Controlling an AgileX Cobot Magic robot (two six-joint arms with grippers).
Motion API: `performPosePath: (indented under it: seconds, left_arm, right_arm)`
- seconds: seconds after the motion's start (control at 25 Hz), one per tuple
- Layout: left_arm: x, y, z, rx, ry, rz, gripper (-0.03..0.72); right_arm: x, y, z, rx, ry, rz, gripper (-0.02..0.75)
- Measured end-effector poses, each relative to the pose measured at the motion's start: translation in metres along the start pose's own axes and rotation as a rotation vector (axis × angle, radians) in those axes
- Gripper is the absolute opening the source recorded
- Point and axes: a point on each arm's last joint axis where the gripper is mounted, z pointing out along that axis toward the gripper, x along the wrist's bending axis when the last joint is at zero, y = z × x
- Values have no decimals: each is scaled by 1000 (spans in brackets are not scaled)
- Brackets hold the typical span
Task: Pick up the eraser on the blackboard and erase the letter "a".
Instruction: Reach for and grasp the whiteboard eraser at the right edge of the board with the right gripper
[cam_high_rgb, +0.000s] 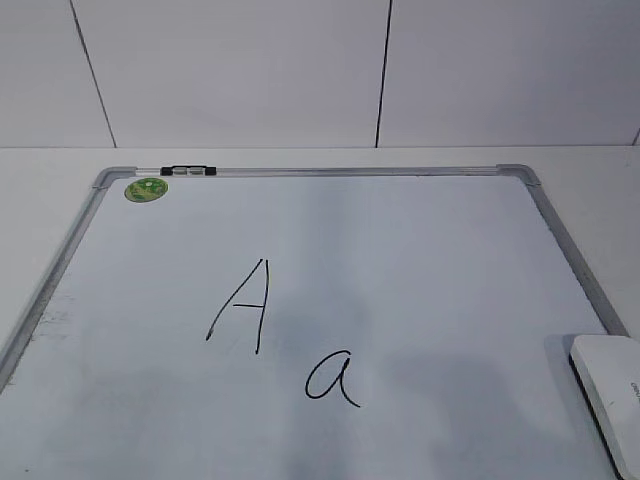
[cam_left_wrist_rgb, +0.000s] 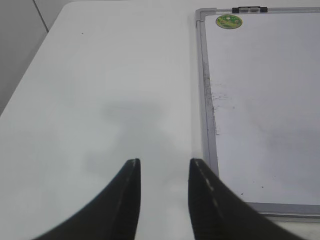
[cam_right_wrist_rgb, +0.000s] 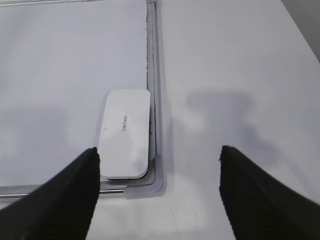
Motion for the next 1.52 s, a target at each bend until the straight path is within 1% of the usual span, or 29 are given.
performPosePath:
  seconds: [0.52, 0.72, 0.88, 1.12, 1.4, 1.52]
  left_arm:
    - [0, 0, 0, 0, 0, 0, 244]
    - [0, 0, 0, 0, 0, 0, 244]
    - [0, 0, 0, 0, 0, 0, 245]
    - [0, 0, 0, 0, 0, 0, 245]
    - [0, 0, 0, 0, 0, 0, 245]
    - [0, 0, 0, 0, 0, 0, 245]
  right_arm:
    - [0, 0, 0, 0, 0, 0, 592]
    - [0, 0, 0, 0, 17, -4, 592]
    - [1, 6, 8, 69, 20, -6, 592]
    - [4, 26, 29, 188, 34, -19, 592]
    - [7, 44, 47, 220, 57, -35, 592]
    - [8, 47, 56, 252, 66, -31, 592]
